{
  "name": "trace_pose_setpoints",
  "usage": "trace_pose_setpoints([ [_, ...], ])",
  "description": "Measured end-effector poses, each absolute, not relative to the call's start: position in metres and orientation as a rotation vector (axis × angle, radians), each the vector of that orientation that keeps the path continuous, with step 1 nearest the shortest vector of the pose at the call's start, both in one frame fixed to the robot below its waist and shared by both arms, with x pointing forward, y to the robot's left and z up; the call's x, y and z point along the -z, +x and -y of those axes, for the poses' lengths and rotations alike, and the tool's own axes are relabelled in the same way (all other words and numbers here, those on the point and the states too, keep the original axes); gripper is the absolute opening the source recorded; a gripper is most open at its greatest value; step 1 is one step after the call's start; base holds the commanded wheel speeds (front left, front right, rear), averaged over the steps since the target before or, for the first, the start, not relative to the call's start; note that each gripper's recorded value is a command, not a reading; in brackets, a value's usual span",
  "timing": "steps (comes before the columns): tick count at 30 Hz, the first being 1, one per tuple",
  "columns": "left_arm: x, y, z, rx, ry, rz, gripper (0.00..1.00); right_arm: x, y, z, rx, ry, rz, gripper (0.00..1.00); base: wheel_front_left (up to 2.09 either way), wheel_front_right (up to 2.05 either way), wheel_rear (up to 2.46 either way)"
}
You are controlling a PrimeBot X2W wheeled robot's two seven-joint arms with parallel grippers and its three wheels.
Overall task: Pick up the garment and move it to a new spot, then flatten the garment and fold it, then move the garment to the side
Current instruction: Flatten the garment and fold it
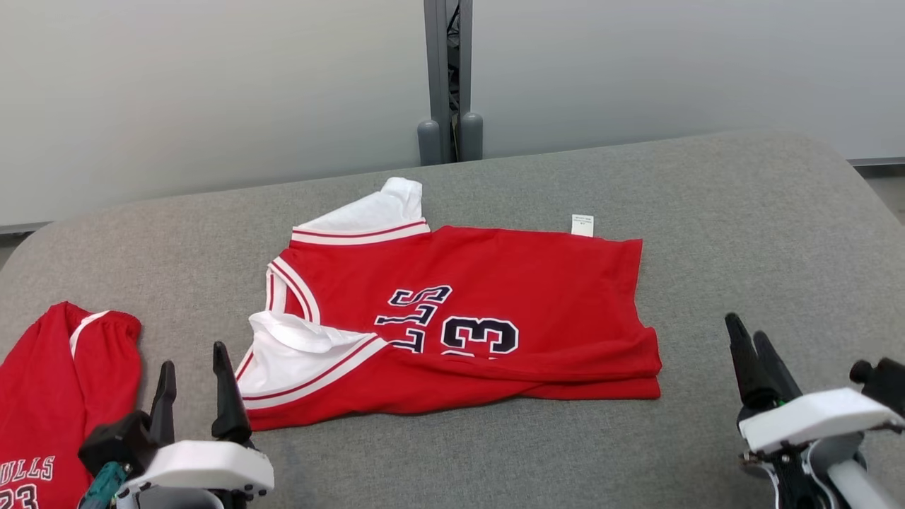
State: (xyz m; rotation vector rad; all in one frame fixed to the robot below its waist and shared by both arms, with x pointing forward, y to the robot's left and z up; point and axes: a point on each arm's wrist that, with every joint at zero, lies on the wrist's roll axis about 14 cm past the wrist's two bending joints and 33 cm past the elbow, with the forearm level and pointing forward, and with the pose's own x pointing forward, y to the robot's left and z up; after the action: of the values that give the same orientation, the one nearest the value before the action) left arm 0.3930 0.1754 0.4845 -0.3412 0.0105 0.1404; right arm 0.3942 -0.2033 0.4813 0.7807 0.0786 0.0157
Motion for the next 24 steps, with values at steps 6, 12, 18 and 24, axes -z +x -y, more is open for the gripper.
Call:
trace_pose_setpoints([
  [6, -0.472, 0.376, -0.177, -0.149, -0.34, -0.048, 1.0, -0.457, 0.363, 0.207, 0.085, 0.837, -0.082, 1.0, 0.0, 0.0, 0.0],
  [12, -0.438, 0.364, -0.163, -0.134, -0.371, -0.165, 1.0, -0.439, 0.352, 0.198, 0.11, 0.867, -0.133, 1.0, 0.0, 0.0, 0.0],
  [18, -0.404, 0.36, -0.148, -0.121, -0.446, -0.295, 1.0, -0.424, 0.356, 0.177, 0.098, 0.936, -0.222, 1.0, 0.0, 0.0, 0.0],
  [24, -0.369, 0.366, -0.127, -0.108, -0.579, -0.448, 1.0, -0.411, 0.364, 0.158, 0.1, 1.027, -0.303, 1.0, 0.0, 0.0, 0.0],
])
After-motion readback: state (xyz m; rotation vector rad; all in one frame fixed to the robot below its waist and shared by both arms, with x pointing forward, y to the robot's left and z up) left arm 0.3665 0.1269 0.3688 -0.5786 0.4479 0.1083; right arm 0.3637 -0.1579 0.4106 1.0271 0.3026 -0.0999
